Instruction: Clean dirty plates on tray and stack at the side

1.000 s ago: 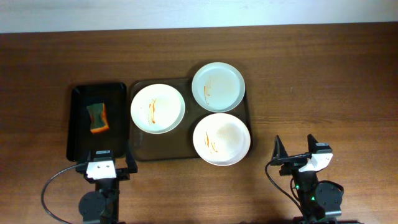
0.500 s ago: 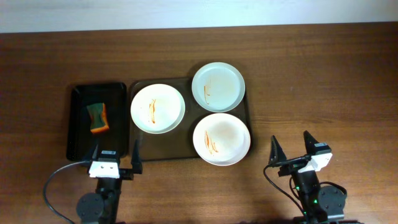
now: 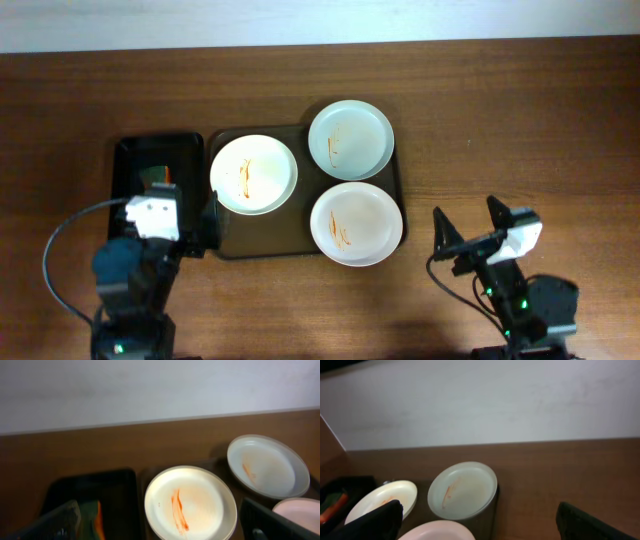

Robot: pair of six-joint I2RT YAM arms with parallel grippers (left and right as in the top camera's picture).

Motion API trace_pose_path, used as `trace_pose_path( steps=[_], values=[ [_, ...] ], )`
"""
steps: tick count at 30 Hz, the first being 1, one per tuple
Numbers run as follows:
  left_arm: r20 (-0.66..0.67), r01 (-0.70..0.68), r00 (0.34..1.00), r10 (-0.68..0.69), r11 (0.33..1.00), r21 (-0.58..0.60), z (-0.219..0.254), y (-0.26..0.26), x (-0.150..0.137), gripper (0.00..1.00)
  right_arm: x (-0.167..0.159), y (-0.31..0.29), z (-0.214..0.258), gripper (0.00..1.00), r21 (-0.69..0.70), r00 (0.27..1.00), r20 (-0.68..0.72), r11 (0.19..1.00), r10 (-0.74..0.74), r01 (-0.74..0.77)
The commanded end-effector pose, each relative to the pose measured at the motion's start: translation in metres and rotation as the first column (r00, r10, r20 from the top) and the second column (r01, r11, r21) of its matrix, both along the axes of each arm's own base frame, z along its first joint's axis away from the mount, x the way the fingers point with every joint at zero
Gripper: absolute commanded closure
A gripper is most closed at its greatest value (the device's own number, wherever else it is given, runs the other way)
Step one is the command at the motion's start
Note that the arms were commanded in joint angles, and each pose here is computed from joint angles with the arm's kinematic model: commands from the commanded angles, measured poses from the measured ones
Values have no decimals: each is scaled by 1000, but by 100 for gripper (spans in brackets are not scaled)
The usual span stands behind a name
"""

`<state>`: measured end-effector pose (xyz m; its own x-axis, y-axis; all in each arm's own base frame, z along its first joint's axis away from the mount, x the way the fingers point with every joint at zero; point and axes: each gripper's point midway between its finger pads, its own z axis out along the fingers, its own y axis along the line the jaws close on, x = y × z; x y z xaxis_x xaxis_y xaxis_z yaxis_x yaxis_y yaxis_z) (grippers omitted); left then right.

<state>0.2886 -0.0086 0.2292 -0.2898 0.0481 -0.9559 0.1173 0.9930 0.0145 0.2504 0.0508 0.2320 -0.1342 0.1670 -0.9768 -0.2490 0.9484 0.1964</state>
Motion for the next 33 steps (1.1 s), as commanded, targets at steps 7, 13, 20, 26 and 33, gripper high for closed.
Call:
trace_pose_path(
  steps=[7,13,20,26,33],
  values=[
    [-340,81,938,-73,997,9,7,-5,37,1,52,24,35,2,21,955,-272,992,122,-121],
    [-517,108,847,-123,992,-60,22,-12,45,1,91,31,41,2,16,862,-484,987,149,-161],
    [-501,258,780,-375,922,-289,29,-56,35,1,134,46,32,2,89,789,-574,975,219,-205],
    [-487,266,790,-373,924,-275,30,-56,39,0,140,69,16,1,152,741,-592,946,318,-285],
    [-618,-178,782,74,978,-109,18,13,80,0,150,130,7,8,62,746,-609,953,272,-296]
  ],
)
